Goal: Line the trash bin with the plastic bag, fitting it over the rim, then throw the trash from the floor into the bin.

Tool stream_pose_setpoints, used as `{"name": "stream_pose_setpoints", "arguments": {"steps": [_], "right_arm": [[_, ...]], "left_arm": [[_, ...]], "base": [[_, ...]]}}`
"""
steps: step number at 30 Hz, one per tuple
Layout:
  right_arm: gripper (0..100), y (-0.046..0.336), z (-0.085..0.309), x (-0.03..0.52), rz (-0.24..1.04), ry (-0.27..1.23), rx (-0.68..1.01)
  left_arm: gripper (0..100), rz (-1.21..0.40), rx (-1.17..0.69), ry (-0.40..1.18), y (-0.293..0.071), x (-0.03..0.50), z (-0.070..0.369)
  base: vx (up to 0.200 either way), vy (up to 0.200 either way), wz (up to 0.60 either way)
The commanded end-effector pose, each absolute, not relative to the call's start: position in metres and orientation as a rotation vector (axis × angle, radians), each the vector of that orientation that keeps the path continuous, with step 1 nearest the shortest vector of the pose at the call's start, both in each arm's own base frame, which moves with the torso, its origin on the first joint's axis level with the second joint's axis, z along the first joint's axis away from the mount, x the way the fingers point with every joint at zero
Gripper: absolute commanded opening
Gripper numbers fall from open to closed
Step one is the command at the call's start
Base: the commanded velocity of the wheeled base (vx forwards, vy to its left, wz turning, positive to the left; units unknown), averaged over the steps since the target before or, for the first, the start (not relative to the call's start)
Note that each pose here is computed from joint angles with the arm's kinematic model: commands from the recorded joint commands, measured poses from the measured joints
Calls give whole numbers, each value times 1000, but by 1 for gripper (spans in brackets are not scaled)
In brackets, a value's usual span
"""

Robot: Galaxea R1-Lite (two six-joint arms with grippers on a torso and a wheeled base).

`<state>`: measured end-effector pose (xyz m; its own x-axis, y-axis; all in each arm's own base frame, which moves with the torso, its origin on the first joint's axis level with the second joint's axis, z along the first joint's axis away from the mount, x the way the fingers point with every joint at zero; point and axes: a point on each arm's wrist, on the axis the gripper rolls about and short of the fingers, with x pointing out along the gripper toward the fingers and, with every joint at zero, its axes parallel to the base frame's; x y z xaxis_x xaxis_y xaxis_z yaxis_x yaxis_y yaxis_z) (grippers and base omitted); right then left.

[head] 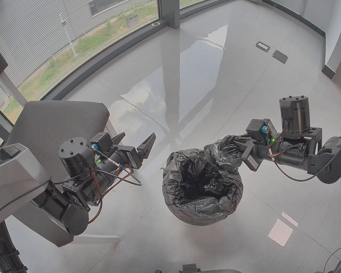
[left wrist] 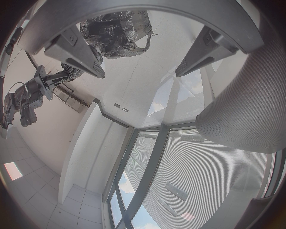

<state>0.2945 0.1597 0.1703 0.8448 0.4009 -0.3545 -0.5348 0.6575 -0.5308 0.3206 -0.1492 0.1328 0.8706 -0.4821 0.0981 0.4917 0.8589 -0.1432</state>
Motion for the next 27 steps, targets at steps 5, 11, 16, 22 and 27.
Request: {"name": "stream_pose_setpoints", "arguments": {"steps": [5, 11, 16, 22, 27], "right_arm": [[0, 183, 148, 300, 599, 254, -688], [0, 196, 126, 308, 641, 297, -703], [0, 204, 115, 307, 663, 320, -711], [0, 209, 96, 306, 688, 373, -727], [0, 216, 96, 287, 722, 380, -738]], "left_arm": [[100, -515, -167, -51, -152, 321, 128], [100, -522, -174, -81, -158, 318, 130], [100, -522, -177, -80, -158, 318, 130], [100, -520, -179, -75, -157, 319, 129], [100, -521, -178, -70, -157, 318, 128]], "base": [[0, 0, 0], [0, 0, 0], [0, 0, 0], [0, 0, 0], [0, 0, 0]]}}
